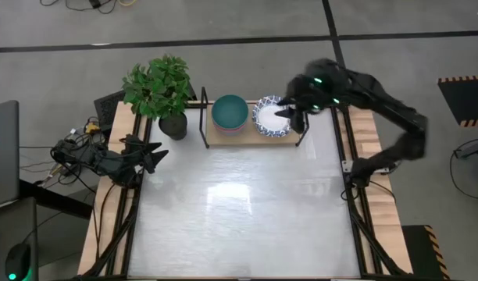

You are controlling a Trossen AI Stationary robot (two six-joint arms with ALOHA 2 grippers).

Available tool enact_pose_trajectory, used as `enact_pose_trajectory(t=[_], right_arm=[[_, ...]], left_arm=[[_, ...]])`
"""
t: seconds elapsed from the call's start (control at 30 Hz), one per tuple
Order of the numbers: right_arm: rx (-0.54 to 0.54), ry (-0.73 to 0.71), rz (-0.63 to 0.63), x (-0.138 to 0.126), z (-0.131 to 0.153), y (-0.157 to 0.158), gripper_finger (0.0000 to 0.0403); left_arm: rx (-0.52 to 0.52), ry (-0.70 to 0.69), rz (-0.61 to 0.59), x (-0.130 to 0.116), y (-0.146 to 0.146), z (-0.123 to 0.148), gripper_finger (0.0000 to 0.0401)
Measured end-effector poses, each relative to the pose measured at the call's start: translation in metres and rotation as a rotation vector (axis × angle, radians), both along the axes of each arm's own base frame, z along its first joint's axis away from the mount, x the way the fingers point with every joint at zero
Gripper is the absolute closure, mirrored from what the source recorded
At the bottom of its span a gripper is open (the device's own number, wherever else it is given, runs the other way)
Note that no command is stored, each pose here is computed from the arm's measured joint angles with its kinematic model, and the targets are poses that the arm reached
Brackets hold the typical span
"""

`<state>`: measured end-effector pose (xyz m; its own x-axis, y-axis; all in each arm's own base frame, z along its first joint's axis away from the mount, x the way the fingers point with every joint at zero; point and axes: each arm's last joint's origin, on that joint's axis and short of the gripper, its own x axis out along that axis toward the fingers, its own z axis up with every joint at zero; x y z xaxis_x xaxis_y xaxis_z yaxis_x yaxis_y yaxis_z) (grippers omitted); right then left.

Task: Place and stack bowls onto a shelf
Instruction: Return to Home Position

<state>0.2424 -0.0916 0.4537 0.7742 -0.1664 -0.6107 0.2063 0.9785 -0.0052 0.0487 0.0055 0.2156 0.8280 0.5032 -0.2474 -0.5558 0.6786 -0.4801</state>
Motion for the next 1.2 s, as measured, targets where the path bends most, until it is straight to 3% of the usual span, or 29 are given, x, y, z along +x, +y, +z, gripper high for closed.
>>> enact_pose_trajectory(t=[0.13, 0.3, 0.47, 0.67, 0.83, 1.1, 1.2], right_arm=[[-0.037, -0.181, -0.019, -0.034, -0.026, 0.014, 0.0211], [0.004, -0.369, -0.072, -0.065, -0.084, 0.026, 0.0211], [0.092, -0.446, -0.125, -0.088, -0.144, 0.034, 0.0211], [0.125, -0.538, -0.161, -0.107, -0.189, 0.042, 0.0211], [0.125, -0.634, -0.220, -0.122, -0.209, 0.046, 0.0211], [0.152, -0.788, -0.183, -0.145, -0.210, 0.059, 0.0211], [0.158, -0.821, -0.238, -0.150, -0.218, 0.062, 0.0211]], left_arm=[[0.008, 0.005, -0.001, 0.000, 0.000, 0.000, 0.0108], [0.009, 0.005, -0.001, 0.000, 0.000, 0.000, 0.0108], [0.013, 0.004, 0.007, 0.000, 0.000, 0.000, 0.0108], [0.024, -0.001, 0.036, -0.001, 0.001, 0.000, 0.0108], [0.029, -0.003, 0.051, -0.001, 0.001, 0.001, 0.0108], [0.034, -0.004, 0.061, -0.001, 0.002, 0.001, 0.0108], [0.033, -0.004, 0.061, -0.001, 0.002, 0.001, 0.0108]])
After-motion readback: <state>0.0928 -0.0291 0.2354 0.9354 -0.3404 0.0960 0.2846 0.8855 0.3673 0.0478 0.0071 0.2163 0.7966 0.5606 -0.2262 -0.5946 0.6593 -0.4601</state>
